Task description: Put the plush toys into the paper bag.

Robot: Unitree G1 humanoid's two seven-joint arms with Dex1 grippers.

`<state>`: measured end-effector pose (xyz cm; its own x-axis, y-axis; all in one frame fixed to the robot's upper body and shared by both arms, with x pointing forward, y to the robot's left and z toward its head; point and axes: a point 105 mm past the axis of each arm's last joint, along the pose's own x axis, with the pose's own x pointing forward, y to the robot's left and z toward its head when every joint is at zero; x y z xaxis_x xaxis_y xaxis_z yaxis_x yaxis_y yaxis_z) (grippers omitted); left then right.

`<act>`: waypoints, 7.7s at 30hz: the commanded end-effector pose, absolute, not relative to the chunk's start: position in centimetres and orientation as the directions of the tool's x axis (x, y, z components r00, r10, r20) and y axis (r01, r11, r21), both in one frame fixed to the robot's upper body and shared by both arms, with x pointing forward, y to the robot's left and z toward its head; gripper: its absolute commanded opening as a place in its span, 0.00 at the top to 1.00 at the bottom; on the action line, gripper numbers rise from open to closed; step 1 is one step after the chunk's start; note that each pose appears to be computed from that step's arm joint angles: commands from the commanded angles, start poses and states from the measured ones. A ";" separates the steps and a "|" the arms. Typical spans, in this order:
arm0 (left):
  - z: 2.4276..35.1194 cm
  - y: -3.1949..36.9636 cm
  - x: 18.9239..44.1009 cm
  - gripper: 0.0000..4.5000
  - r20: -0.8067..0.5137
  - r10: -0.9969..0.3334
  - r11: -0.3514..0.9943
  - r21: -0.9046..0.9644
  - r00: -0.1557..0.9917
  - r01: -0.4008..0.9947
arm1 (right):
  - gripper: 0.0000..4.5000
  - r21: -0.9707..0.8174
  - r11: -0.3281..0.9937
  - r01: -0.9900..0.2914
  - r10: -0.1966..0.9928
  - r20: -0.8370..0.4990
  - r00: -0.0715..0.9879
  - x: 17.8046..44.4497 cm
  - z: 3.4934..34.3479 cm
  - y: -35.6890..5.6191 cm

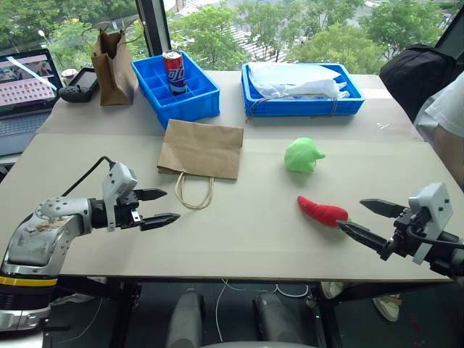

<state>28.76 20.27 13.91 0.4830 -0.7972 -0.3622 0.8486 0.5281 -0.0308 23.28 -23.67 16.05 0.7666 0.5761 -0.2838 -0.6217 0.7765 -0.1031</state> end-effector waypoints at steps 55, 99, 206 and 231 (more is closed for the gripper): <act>19.0 18.8 37.2 0.47 -0.660 -0.726 -0.114 0.392 0.193 0.913 | 0.00 -0.139 0.427 -0.894 0.830 -0.332 0.448 23.7 21.2 -12.0; 22.7 6.2 31.0 0.98 -0.208 -0.958 -0.175 -0.125 -0.199 0.976 | 0.00 -0.027 0.508 -0.861 0.795 -0.369 0.481 22.3 16.6 -11.5; 32.6 4.4 31.6 1.00 -0.074 -0.997 0.025 0.094 0.032 0.995 | 0.30 -0.093 0.857 -0.507 0.420 -0.447 0.790 27.6 11.7 -23.2; 33.3 3.2 32.1 1.00 -0.032 -0.998 0.043 0.135 0.047 0.990 | 0.99 -0.434 0.555 -0.709 0.624 -0.346 0.700 27.6 23.6 -15.8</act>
<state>32.81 3.34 31.68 0.0614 -0.9964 -0.0579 0.9958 0.0571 0.0719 27.79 -16.43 22.93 0.6953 0.6221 -0.3600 -0.7181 0.5793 -0.3857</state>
